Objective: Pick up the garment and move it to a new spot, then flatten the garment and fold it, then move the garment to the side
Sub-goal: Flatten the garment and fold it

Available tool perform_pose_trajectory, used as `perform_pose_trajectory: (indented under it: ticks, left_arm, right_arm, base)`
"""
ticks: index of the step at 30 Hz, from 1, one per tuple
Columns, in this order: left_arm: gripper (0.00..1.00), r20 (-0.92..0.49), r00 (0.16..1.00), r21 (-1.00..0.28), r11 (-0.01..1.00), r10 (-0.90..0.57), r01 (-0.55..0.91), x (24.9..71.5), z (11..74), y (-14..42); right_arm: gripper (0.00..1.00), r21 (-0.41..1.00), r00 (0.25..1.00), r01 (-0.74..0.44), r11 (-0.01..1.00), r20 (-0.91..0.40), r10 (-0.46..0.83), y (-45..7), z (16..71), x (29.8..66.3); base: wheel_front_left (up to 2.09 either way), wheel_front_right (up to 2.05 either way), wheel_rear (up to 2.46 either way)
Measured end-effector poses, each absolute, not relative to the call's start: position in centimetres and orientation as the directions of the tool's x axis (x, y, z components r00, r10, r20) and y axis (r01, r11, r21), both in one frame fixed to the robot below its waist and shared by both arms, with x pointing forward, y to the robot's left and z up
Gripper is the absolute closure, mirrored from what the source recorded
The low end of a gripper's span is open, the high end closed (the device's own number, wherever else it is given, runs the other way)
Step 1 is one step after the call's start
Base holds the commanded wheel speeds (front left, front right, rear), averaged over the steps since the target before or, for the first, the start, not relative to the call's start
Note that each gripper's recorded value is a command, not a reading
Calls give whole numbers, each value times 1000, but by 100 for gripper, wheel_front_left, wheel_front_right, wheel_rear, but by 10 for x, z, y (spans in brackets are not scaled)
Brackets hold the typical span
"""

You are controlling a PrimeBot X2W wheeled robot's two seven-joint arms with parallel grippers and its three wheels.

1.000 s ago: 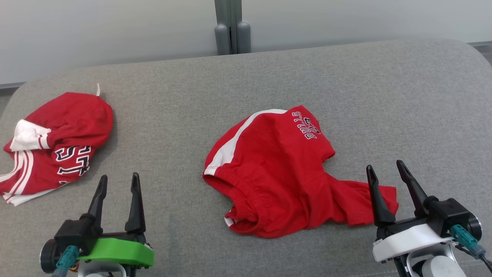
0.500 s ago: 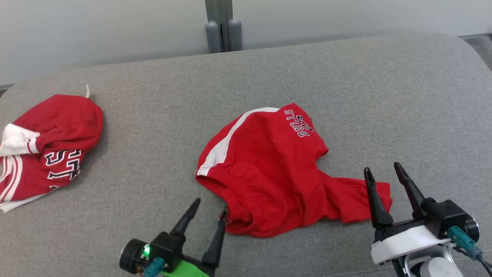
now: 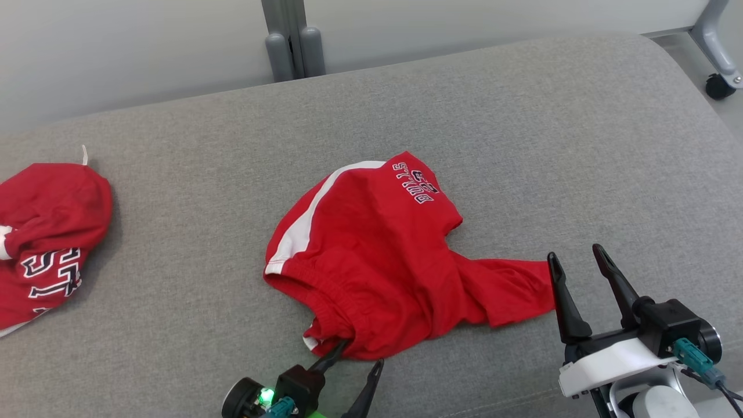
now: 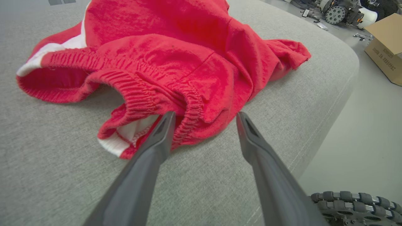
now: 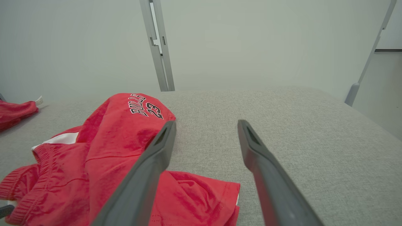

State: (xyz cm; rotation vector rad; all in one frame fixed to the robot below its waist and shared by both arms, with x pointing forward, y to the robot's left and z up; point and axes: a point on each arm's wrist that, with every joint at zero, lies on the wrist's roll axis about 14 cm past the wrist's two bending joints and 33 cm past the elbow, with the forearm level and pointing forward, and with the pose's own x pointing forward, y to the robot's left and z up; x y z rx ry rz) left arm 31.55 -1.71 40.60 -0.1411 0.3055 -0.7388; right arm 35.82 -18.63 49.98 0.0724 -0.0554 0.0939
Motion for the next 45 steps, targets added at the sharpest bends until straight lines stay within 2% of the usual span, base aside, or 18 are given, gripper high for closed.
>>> perform_pose_trajectory:
  ticks: [4,5,7,8,9,17,23,26,37,45]
  left_arm:
    - [0,-246,670,-233,714,-700,660,318,399,-25]
    - [4,-247,666,-234,710,-704,664,319,399,-27]
    - [62,-255,655,-239,702,-712,671,319,397,-30]
    - [85,-261,651,-241,701,-712,671,319,395,-31]
    - [100,-263,653,-244,703,-711,668,321,395,-31]
    - [100,-183,693,-257,714,-697,651,336,420,-33]
    - [100,-8,758,-237,737,-653,633,355,474,-18]
    - [100,30,781,-222,758,-623,613,352,486,-1]
    - [100,-26,822,-215,806,-569,551,331,472,31]
    - [100,45,797,-132,787,-602,603,369,494,21]
  right_arm:
    - [0,67,996,-75,995,53,71,-193,499,355]
    - [0,68,996,-70,995,52,67,-195,498,354]
    - [0,69,997,-65,996,49,62,-196,497,354]
    - [0,69,997,-63,996,47,60,-197,497,354]
    - [0,69,997,-63,996,47,60,-197,497,354]
    - [0,77,995,-88,993,52,84,-188,497,360]
    - [0,91,992,-121,988,50,117,-175,496,365]
    - [0,100,989,-142,985,50,138,-167,495,369]
    - [0,119,981,-193,974,29,191,-148,485,385]
    - [0,113,989,-148,983,20,147,-164,483,386]
  base:
    - [0,0,0]
    - [0,0,0]
    - [0,0,0]
    - [0,0,0]
    - [0,0,0]
    - [0,0,0]
    - [0,0,0]
    - [0,0,0]
    - [0,0,0]
    - [0,0,0]
